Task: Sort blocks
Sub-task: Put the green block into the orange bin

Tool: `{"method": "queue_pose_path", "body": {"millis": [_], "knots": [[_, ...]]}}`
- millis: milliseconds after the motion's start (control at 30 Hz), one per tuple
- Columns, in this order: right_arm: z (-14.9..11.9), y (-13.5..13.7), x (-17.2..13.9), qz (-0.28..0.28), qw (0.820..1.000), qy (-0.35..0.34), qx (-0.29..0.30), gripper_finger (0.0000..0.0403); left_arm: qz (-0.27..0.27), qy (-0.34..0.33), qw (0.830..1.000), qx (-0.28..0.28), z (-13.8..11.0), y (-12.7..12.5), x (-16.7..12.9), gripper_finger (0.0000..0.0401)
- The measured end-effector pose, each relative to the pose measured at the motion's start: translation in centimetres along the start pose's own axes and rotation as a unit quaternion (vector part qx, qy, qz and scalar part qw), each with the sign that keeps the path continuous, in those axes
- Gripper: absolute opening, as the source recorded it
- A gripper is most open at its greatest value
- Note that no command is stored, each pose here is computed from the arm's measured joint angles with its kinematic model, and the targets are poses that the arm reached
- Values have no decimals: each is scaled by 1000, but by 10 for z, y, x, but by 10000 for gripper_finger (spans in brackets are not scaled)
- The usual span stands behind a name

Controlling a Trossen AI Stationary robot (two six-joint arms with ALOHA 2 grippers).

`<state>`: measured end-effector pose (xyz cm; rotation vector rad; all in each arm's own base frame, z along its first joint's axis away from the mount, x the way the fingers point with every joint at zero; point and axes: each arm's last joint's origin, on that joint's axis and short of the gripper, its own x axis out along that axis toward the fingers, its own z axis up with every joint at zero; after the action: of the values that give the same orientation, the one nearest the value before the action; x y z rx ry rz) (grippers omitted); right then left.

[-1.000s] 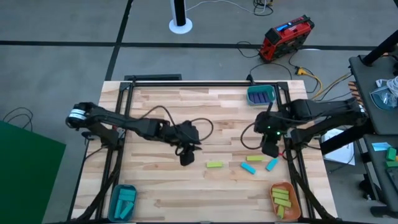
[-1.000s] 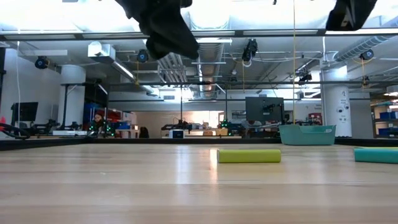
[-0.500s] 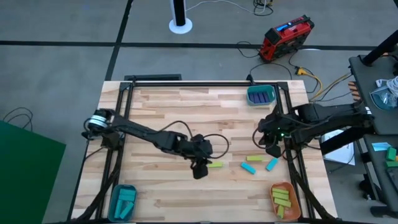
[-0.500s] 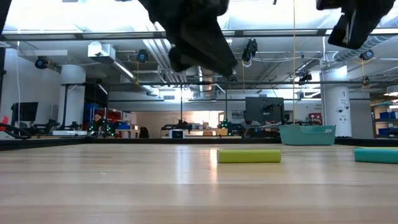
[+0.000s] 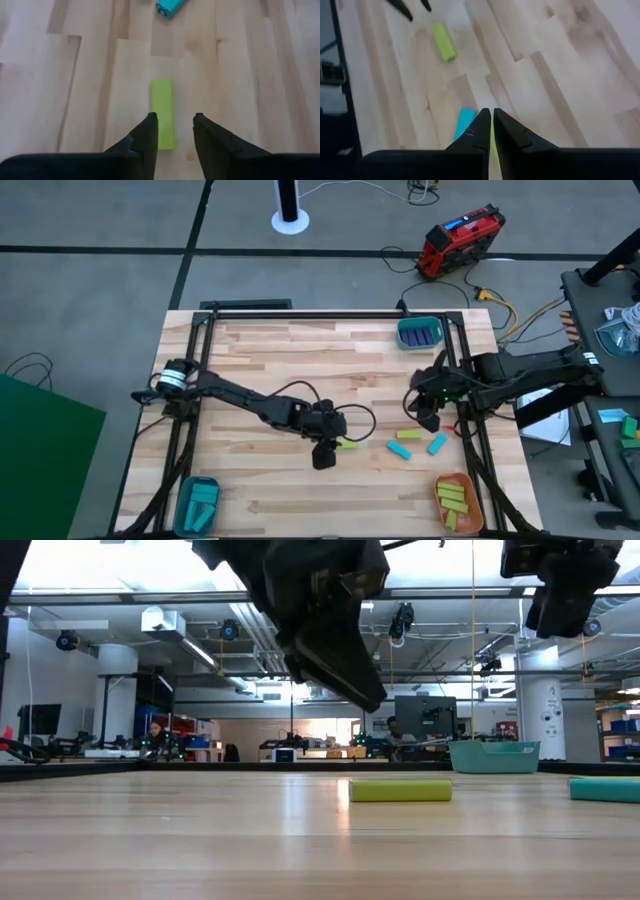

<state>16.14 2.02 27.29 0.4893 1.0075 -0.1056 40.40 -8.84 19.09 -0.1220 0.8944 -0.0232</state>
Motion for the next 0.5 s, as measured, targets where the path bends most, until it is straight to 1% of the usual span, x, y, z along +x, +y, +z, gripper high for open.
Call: {"method": "queue_pose_path", "body": {"millis": [133,300,400,500], "knots": [[2,0,0,-15,999,-23,21,12,1,-2,1000,26,-3,4,3,145],[4,0,0,-21,998,-34,51,12,1,-1,999,36,-23,5,22,186],[4,0,0,-22,997,-36,64,12,-10,-28,999,38,-28,0,29,194],[4,0,0,-21,997,-39,70,12,-11,-27,999,25,-37,-1,41,196]]}}
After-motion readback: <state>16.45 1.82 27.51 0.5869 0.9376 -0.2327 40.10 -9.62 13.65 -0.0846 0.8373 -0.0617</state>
